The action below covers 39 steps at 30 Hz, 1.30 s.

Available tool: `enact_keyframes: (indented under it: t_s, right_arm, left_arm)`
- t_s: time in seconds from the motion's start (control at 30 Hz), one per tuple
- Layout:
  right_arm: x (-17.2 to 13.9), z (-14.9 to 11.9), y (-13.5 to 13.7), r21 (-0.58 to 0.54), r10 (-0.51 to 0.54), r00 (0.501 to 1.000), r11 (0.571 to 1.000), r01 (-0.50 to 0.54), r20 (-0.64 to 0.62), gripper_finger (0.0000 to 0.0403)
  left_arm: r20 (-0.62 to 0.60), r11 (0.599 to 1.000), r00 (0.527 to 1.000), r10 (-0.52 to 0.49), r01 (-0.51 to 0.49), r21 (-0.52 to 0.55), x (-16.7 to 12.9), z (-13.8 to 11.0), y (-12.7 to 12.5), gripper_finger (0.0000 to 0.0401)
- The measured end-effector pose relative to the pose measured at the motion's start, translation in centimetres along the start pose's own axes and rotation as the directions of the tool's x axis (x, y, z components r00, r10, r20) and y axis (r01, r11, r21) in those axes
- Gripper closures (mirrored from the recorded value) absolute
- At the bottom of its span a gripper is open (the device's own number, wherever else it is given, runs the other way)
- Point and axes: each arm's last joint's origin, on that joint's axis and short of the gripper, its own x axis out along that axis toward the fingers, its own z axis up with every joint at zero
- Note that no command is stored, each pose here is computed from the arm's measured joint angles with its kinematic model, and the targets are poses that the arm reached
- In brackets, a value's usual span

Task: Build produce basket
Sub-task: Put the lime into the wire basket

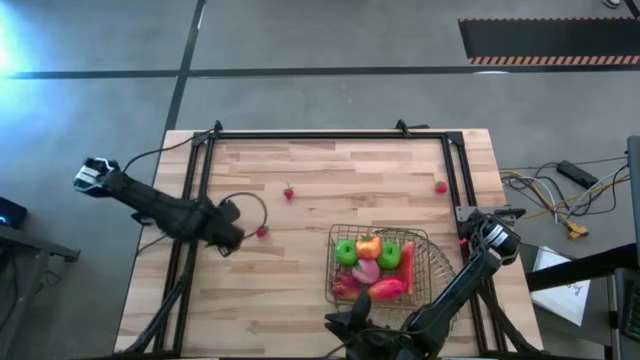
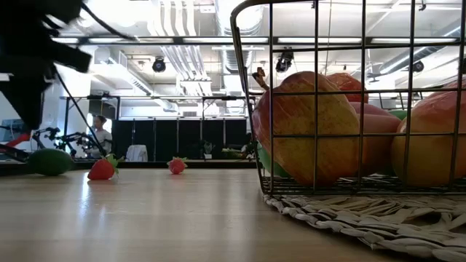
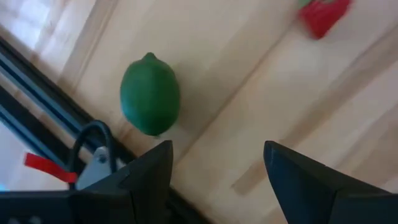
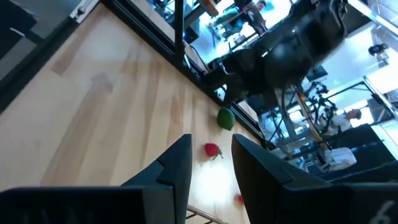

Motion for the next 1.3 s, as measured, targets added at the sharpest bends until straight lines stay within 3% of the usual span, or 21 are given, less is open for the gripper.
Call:
enact_keyframes:
  t_s: [0.13,0.37,0.73,0.93,1.07,1.3]
  right_arm:
    - [-0.1,0.0,0.1,-0.005,0.002,1.0,1.0,-0.002,0.001,0.0298]
    - [-0.2,-0.7,0.3,-0.024,0.014,0.999,1.0,-0.015,-0.039,0.0303]
    - [-0.6,-1.6,0.7,0.048,0.036,0.995,0.998,-0.032,-0.093,0.0305]
    - [-2.0,-1.3,1.5,0.072,0.058,0.996,0.996,-0.053,-0.066,0.0315]
    - [-3.2,-1.1,2.1,0.094,0.077,0.996,0.993,-0.072,-0.043,0.0322]
    - [-5.2,-0.9,3.2,0.122,0.107,0.994,0.987,-0.105,-0.009,0.0333]
  left_arm:
    - [-0.105,1.0,0.994,0.012,-0.01,0.017,1.1,2.0,1.3,0.0166]
    - [-0.197,0.995,0.98,0.036,-0.054,-0.086,2.9,4.3,3.8,0.0166]
    - [-0.244,0.976,0.969,-0.023,-0.031,-0.215,5.3,4.7,6.0,0.0161]
    - [-0.252,0.958,0.964,-0.079,0.004,-0.286,6.7,4.6,6.5,0.0108]
    - [-0.258,0.952,0.965,-0.053,-0.029,-0.304,7.2,4.8,6.5,0.0086]
    - [-0.261,0.954,0.964,-0.049,-0.032,-0.299,8.3,5.5,6.0,0.0115]
